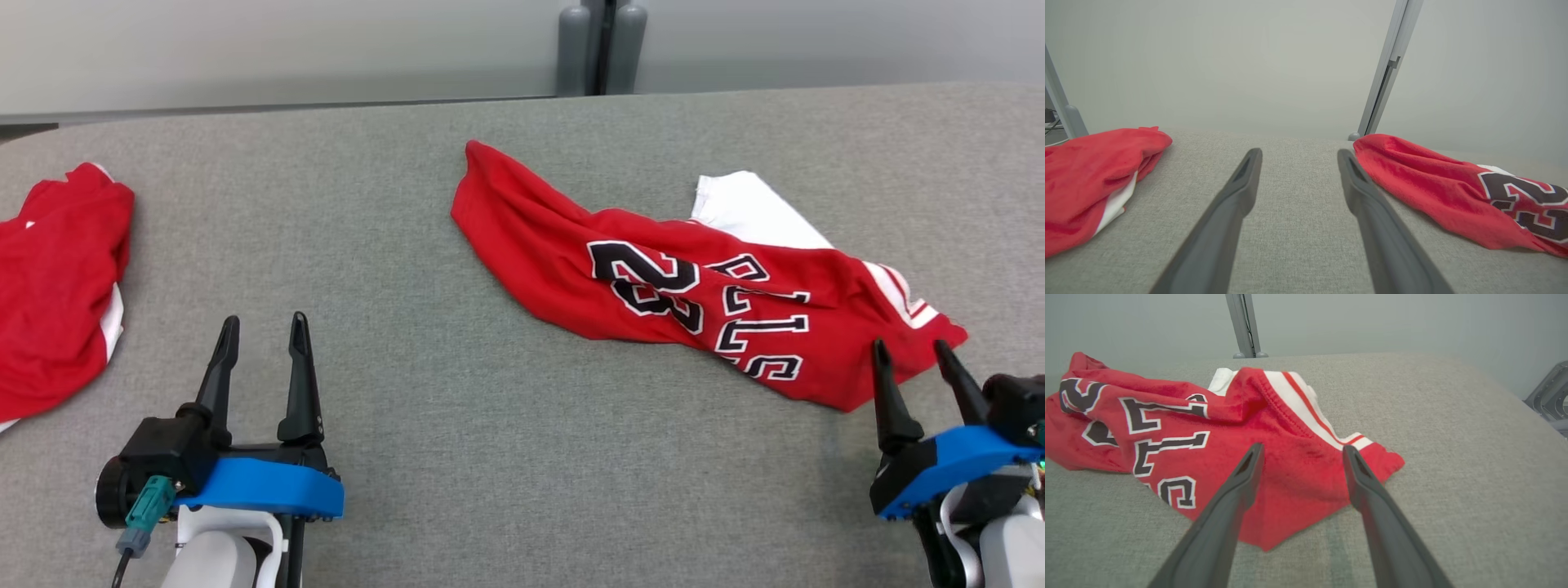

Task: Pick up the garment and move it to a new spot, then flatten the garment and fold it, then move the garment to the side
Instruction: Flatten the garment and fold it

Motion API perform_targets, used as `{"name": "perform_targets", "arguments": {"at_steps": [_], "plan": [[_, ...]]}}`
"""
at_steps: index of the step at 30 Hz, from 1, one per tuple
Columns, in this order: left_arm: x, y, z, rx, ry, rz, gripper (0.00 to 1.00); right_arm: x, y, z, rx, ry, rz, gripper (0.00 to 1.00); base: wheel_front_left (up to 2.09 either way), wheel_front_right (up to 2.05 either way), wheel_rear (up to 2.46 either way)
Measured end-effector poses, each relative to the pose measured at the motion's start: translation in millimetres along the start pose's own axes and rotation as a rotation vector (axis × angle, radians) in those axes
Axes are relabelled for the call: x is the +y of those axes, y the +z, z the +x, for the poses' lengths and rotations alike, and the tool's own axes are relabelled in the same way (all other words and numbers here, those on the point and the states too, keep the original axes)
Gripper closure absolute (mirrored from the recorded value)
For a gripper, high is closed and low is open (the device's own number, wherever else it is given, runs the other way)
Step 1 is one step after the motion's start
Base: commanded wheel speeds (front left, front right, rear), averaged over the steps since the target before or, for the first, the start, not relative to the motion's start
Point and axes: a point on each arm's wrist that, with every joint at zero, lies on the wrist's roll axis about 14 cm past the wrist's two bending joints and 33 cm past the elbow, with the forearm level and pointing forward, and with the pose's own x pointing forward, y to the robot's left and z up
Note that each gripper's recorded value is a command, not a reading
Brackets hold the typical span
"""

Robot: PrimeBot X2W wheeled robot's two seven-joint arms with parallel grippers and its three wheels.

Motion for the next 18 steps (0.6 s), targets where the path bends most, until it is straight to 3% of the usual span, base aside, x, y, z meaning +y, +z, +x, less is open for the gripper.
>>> {"name": "perform_targets", "arguments": {"at_steps": [10,13,18], "plan": [[-12,0,-2,0.005,-0.031,-0.007,0.0,-11,66,-3,0.04,-0.024,0.026,0.0,0.0,0.0,0.0],[-7,-1,-2,0.008,-0.021,-0.004,0.0,-6,90,26,0.116,0.009,-0.014,0.0,0.0,0.0,0.0],[3,-1,-4,0.009,-0.004,0.01,0.0,18,88,70,0.244,0.085,-0.063,0.0,0.0,0.0,0.0]]}}
